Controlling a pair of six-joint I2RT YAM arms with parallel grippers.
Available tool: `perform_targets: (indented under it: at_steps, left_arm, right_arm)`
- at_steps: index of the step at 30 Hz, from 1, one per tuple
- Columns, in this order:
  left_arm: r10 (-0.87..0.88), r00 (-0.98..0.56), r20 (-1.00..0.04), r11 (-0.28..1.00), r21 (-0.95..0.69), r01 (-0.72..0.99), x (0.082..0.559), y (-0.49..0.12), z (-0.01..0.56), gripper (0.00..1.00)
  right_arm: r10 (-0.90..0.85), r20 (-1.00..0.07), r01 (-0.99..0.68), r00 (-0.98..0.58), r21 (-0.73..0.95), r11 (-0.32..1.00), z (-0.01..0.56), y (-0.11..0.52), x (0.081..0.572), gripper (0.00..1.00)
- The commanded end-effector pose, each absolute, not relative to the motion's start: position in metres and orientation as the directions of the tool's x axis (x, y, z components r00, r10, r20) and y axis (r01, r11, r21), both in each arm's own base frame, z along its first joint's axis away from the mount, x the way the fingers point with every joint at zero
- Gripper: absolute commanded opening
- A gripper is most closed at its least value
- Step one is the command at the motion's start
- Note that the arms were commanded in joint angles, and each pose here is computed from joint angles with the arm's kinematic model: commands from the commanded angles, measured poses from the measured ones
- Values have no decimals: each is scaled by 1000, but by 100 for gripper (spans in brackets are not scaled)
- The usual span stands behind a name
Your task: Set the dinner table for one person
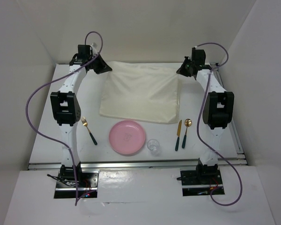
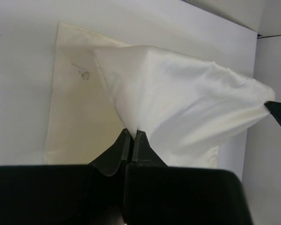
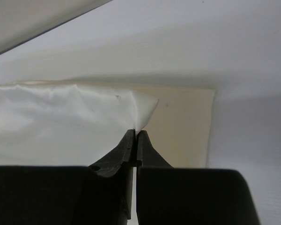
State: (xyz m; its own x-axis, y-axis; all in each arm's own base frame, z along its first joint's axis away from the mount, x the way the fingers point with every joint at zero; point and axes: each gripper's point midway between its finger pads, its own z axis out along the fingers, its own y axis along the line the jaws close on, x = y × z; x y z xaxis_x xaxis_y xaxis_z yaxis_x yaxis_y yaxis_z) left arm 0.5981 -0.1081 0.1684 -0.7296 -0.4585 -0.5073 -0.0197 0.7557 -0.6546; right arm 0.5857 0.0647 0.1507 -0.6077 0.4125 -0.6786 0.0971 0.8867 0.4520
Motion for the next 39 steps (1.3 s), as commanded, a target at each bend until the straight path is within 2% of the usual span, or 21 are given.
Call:
perform_targets:
  at_steps: [1,6,12,13,15,17,18,19,20,22,24,27,30,31,32,36,39]
  left_arm:
    - [-473,-697,-539,704,-707,69,615,-117,199,0]
    - [-465,-708,-532,672,-733,109,624,-139,189,0]
    - [-490,-724,-486,648,-759,71,634,-142,167,1]
    - [-490,-724,-486,648,-759,71,634,-142,167,33]
    - [-493,-734,-467,638,-767,59,634,-143,161,66]
    - [-487,-733,-475,644,-762,67,634,-143,161,100]
    - [-486,-738,-468,644,-763,59,632,-143,159,100]
    - [-476,-743,-471,652,-756,61,627,-143,162,100]
    - [-476,-722,-502,669,-740,73,627,-139,175,100]
    - [-487,-717,-500,689,-724,36,620,-121,174,100]
    - [-481,-695,-534,731,-682,19,608,-106,191,100]
    - [-462,-729,-505,783,-618,-68,580,-88,172,100]
    - [-445,-754,-484,827,-546,-138,543,-75,158,94]
    - [-439,-745,-501,834,-535,-131,532,-73,170,93]
    - [-441,-777,-449,837,-519,-175,511,-71,146,93]
    - [-447,-784,-430,849,-480,-221,475,-64,126,94]
    - [-434,-824,-364,858,-446,-254,452,-71,99,94]
  right_arm:
    - [444,-748,97,-494,460,883,193,45,595,0]
    - [455,-740,143,-496,447,883,180,30,587,0]
    - [466,-715,143,-521,465,874,164,30,599,0]
    - [471,-705,151,-531,468,871,160,26,601,0]
    - [480,-680,173,-555,470,866,144,26,608,0]
    - [492,-684,196,-539,466,863,152,22,610,0]
    - [493,-683,206,-540,460,864,146,21,609,0]
    - [503,-686,215,-526,465,859,150,20,605,6]
    - [503,-689,212,-522,466,859,153,20,602,24]
    - [503,-695,217,-513,462,860,158,18,596,54]
    - [504,-688,234,-522,453,860,158,16,588,72]
    - [506,-655,268,-561,435,860,152,16,564,73]
    - [526,-591,278,-611,462,842,142,27,526,73]
    - [534,-567,289,-628,467,835,137,30,504,73]
    - [533,-552,286,-641,473,833,135,33,492,73]
    - [558,-478,294,-678,519,803,128,47,440,73]
    - [583,-386,333,-715,545,770,119,57,407,73]
